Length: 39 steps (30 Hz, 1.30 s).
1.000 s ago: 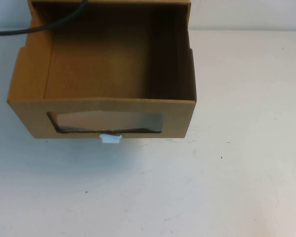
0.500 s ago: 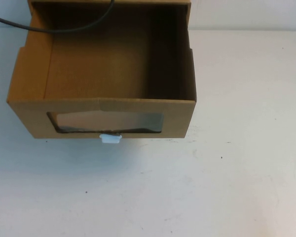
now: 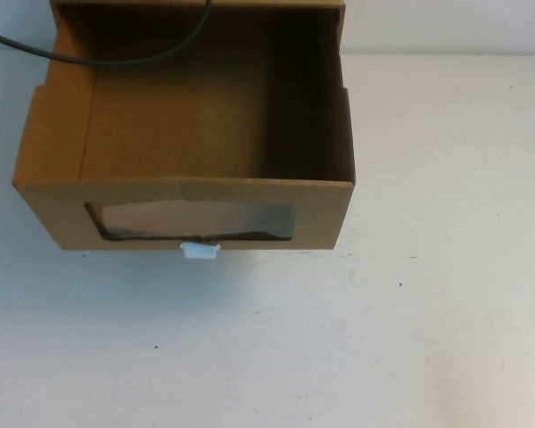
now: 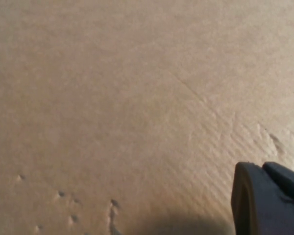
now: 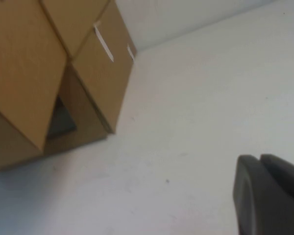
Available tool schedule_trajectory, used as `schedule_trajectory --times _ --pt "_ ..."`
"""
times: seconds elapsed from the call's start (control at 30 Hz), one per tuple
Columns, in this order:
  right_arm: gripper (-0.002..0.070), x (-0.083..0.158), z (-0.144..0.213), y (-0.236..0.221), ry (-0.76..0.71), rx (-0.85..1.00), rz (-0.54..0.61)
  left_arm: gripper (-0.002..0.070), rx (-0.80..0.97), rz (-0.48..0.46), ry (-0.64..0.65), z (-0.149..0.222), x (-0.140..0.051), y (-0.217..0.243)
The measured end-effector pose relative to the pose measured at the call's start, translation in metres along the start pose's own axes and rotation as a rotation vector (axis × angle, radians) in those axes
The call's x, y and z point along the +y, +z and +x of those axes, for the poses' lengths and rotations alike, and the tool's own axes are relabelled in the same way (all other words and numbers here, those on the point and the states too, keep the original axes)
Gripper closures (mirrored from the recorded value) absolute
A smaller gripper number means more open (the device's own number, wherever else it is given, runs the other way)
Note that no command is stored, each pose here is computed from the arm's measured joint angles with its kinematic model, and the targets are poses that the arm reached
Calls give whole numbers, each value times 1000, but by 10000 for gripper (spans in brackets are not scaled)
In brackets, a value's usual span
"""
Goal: Close the shoe box
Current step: Press the shoe box with left arm, then close the shoe box with your right arm
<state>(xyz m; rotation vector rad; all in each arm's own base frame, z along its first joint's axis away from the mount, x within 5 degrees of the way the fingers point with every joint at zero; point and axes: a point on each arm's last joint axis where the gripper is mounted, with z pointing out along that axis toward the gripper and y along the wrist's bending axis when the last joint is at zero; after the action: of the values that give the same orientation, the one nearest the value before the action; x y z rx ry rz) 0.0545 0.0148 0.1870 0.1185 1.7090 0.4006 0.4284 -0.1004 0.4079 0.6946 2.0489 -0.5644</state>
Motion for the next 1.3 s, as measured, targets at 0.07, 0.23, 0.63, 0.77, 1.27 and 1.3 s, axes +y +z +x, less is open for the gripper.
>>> schedule_trajectory --times 0.07,0.23,0.63,0.77,1.27,1.3 --pt "689 2 -3 0 116 -32 -19 680 5 2 0 1 0 1" --pt "689 2 -10 -1 293 -102 -35 680 10 -3 4 1 1 1" --pt "689 45 -67 -4 194 184 -173 680 28 -11 -15 3 1 0" --pt "689 57 -96 12 87 387 -167 680 32 -9 -19 3 1 1" --pt "687 110 -176 110 -148 673 -374 680 34 2 -41 5 3 6" --pt "687 120 -176 112 -167 678 -407 680 34 2 -41 5 3 6"
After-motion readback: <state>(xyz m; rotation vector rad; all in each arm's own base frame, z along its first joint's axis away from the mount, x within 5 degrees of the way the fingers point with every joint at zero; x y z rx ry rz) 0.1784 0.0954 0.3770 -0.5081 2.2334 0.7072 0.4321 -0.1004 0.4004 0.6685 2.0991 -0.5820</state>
